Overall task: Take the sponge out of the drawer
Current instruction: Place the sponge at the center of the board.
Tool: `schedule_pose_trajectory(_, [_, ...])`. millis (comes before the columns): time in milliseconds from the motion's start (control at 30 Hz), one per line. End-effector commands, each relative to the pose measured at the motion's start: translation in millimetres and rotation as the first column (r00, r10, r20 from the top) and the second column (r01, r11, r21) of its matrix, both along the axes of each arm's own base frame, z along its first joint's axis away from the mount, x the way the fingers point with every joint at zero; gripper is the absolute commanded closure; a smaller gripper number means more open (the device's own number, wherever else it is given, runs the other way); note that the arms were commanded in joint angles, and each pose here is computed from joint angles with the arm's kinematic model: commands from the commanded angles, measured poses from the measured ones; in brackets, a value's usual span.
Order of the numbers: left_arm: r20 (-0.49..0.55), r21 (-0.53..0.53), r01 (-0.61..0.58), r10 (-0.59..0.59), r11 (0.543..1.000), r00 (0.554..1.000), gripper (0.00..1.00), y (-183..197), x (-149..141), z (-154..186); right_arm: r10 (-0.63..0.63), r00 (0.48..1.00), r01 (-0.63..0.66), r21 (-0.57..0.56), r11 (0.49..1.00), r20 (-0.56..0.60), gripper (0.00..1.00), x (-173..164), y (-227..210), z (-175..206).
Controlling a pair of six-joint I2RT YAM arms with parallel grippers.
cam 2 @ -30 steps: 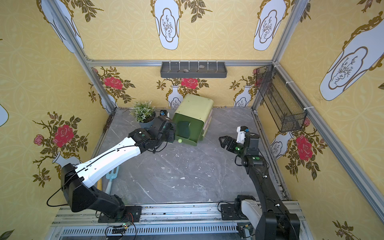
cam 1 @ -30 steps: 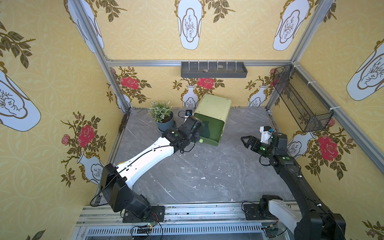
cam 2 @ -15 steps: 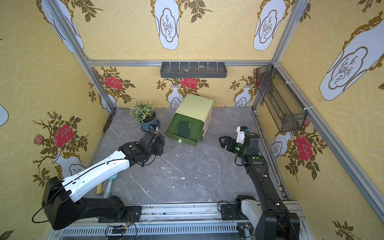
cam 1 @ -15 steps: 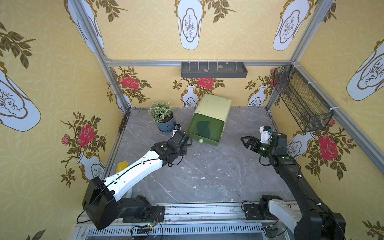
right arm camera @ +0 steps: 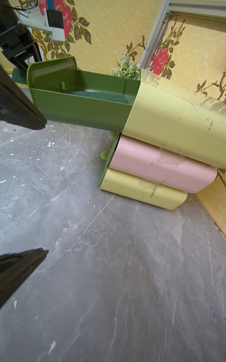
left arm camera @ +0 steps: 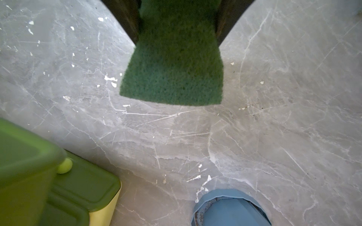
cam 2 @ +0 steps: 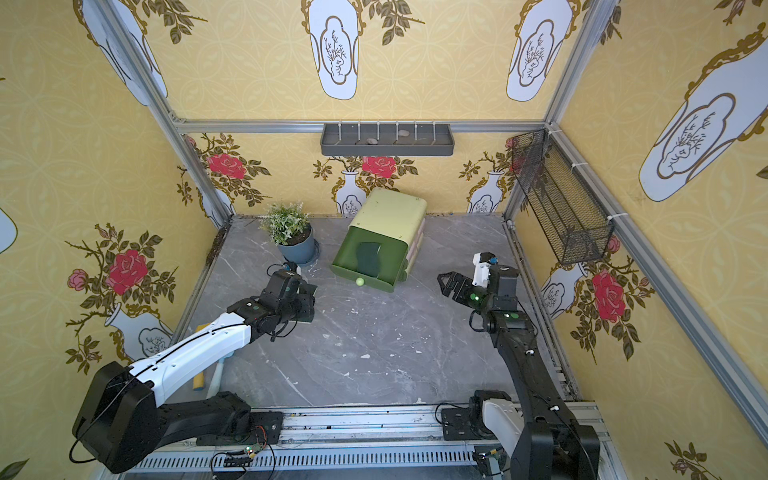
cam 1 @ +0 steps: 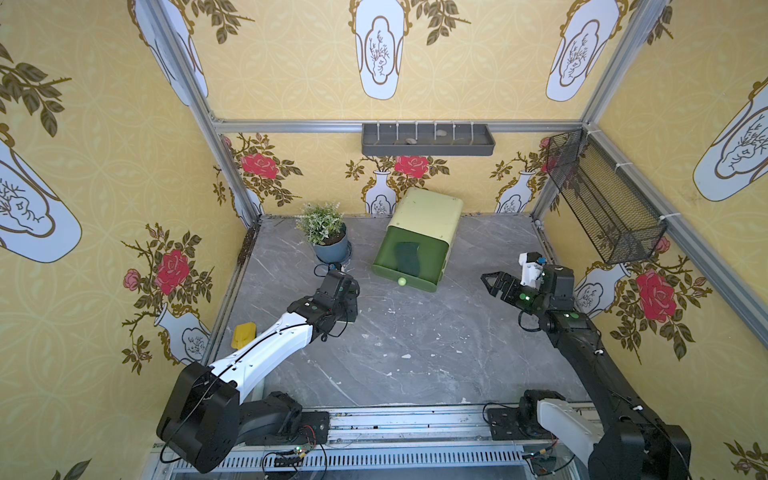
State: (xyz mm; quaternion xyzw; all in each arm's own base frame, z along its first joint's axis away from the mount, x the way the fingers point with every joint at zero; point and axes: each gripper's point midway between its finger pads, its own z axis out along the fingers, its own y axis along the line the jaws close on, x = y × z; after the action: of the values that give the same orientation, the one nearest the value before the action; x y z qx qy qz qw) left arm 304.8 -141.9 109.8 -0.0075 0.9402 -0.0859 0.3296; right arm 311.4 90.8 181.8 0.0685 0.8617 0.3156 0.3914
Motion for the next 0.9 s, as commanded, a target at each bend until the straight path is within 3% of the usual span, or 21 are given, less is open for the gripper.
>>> schedule_pose_trajectory(0, [0.015, -0.029, 0.057, -0.057, 0.998, 0.998, 0.49, -6, 8, -3, 0.007, 1.0, -0.007, -0.003, 1.0, 0.007, 0.02, 0, 1, 3])
schedule_pose_trajectory(333, [-0.057, -0.037, 0.024, -0.026, 0.999, 0.998, 0.49, 13, 20, -36, 0.006, 1.0, -0.006, -0.008, 1.0, -0.004, 0.02, -2, 1, 2])
schedule_pose_trajectory(867, [-0.175, -0.06, -0.007, -0.004, 0.998, 0.985, 0.45, 11, 17, -79, 0.005, 1.0, -0.005, -0.012, 1.0, -0.022, 0.03, -3, 0, -4])
